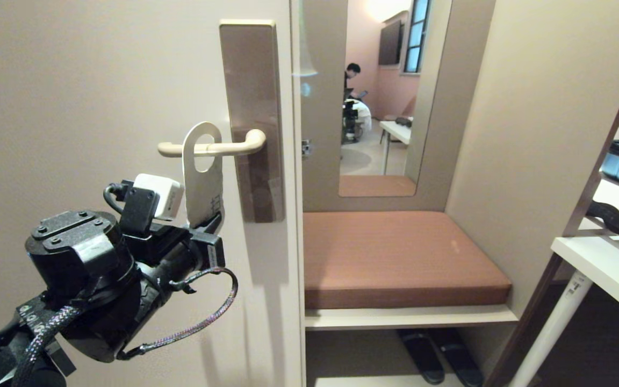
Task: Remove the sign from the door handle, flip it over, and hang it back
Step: Hang the sign back with the other side facing out
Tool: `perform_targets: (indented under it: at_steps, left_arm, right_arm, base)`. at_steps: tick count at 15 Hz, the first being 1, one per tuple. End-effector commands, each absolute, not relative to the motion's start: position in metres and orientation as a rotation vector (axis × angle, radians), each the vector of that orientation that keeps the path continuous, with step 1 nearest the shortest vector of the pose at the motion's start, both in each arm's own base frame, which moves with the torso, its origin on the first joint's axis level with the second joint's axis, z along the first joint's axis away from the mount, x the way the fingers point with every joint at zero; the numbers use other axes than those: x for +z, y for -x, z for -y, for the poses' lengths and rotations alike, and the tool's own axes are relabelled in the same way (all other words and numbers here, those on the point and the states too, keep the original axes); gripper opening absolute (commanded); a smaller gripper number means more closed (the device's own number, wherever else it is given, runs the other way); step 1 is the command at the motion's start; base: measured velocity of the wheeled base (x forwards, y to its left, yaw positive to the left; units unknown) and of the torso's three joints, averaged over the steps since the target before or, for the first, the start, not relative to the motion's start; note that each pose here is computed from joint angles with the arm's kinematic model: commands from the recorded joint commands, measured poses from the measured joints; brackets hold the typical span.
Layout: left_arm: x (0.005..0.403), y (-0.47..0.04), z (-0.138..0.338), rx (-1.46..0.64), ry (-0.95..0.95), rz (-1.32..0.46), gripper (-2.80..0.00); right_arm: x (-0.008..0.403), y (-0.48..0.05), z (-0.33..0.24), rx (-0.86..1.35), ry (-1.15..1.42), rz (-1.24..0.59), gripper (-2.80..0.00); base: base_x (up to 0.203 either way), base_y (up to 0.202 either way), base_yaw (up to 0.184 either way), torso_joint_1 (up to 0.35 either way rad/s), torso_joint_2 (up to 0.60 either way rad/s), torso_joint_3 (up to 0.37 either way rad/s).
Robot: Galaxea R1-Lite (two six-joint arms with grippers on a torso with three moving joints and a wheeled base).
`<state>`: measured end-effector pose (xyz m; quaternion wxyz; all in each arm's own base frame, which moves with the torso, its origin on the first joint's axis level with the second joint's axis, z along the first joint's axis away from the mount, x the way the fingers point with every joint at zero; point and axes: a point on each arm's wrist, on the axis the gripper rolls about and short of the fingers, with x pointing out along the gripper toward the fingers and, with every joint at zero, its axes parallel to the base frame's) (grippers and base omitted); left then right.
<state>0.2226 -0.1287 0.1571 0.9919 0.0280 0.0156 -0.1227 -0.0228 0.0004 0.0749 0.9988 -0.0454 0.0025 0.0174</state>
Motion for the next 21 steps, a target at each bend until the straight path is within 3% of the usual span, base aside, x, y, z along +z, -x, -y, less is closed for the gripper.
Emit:
perform_targets:
  at_steps: [1,15,21]
  left_arm:
    - [0.157,-0.219,0.134,-0.237,-0.056,-0.028,-2.80]
    - [0.130,-0.237,0.152,-0.121,-0.068,-0.046,-2.80]
    - [0.136,-0.233,0.165,-0.164,-0.039,-0.011,-2.80]
  right_arm:
    - [0.075,0.023,0.000,0.036,0.092,-0.005,-2.80]
    - [0.075,0.023,0.000,0.036,0.092,-0.005,-2.80]
    - [0.075,0.023,0.000,0.036,0.092,-0.005,-2.80]
  base:
    - [0.000,0.000,0.000,0.000,0.00,0.000]
    - [0.000,0.000,0.000,0.000,0.00,0.000]
    - [0.000,0.000,0.000,0.000,0.00,0.000]
